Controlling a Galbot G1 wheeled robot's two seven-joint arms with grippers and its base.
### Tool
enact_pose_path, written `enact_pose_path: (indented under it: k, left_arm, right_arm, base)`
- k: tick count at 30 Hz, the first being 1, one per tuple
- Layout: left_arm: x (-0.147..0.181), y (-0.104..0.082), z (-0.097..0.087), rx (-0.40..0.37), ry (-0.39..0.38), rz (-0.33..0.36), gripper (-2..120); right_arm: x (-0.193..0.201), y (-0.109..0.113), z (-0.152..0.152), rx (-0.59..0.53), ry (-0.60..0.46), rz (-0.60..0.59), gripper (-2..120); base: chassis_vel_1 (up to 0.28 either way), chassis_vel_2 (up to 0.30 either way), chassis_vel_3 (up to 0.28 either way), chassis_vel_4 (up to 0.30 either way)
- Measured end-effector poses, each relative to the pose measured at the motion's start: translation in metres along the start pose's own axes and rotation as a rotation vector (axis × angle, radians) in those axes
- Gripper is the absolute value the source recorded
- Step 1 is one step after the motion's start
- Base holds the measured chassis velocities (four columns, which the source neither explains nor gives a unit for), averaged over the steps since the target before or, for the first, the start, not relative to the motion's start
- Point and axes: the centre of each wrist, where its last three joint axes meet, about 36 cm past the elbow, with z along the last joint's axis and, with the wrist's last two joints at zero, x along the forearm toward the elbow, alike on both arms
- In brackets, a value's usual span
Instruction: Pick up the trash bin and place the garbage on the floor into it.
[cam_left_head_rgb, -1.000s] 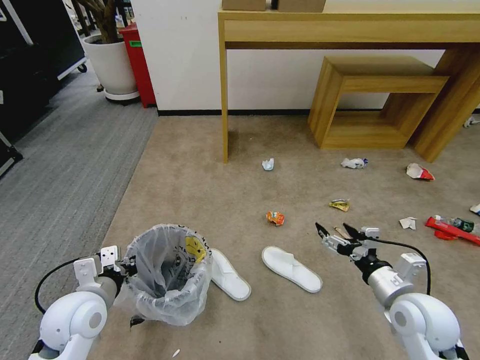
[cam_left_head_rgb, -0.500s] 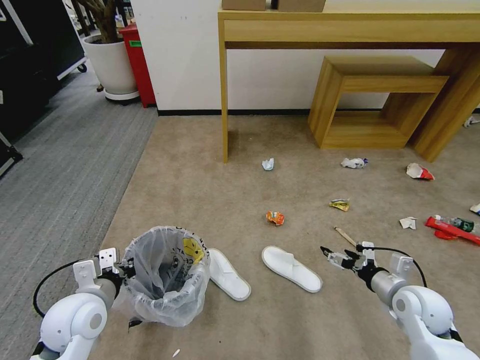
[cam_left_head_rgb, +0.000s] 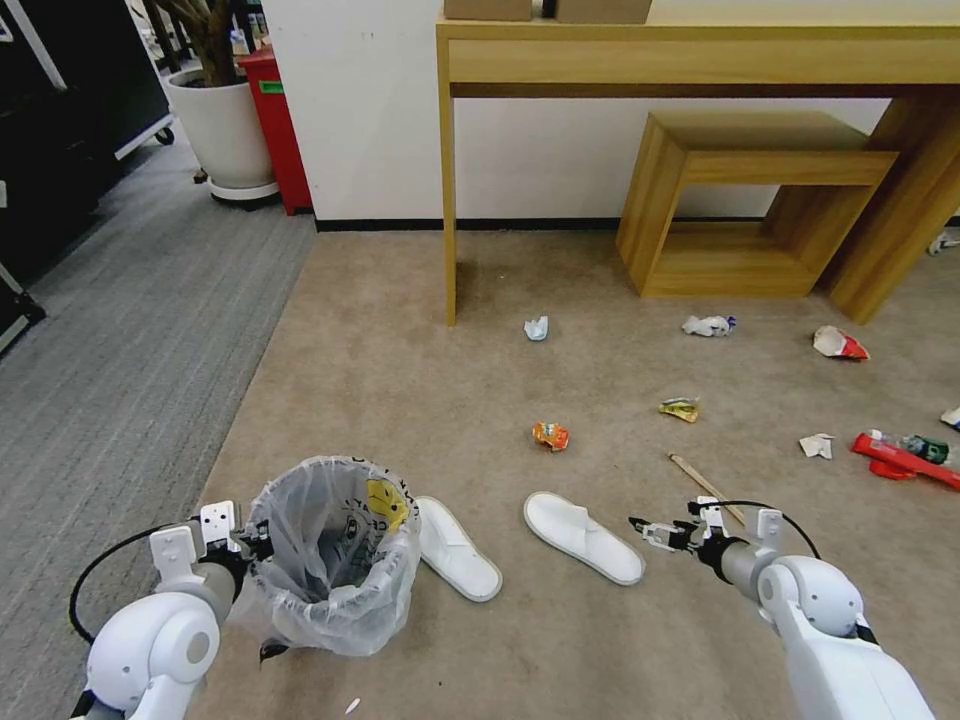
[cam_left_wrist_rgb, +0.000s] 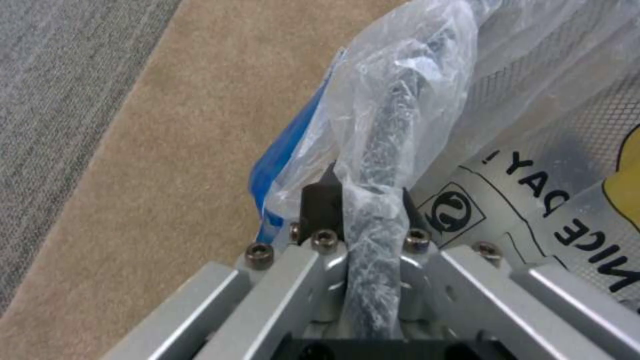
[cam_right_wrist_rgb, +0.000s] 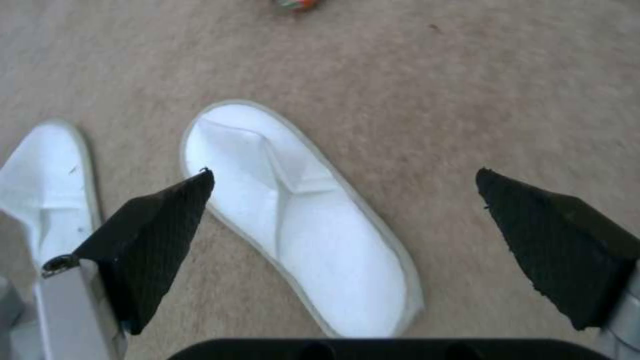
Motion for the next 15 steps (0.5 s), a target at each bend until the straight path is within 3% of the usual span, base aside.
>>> enact_pose_path:
  k: [5, 15]
  left_arm:
    - [-0.001, 0.001, 0.003, 0.007, 0.003, -0.01, 1]
    - [0.001, 0.001, 0.007, 0.014, 0.002, -0.017, 1]
  right_arm:
    - [-0.015, -0.011, -0.007, 0.09, 0.0, -0.022, 97]
    - [-0.047, -0.014, -0.007, 0.151, 0.044, -0.032, 100]
  base:
    - [0.0, 0.0, 0.0, 0.0]
    - [0.0, 0.0, 0.0, 0.0]
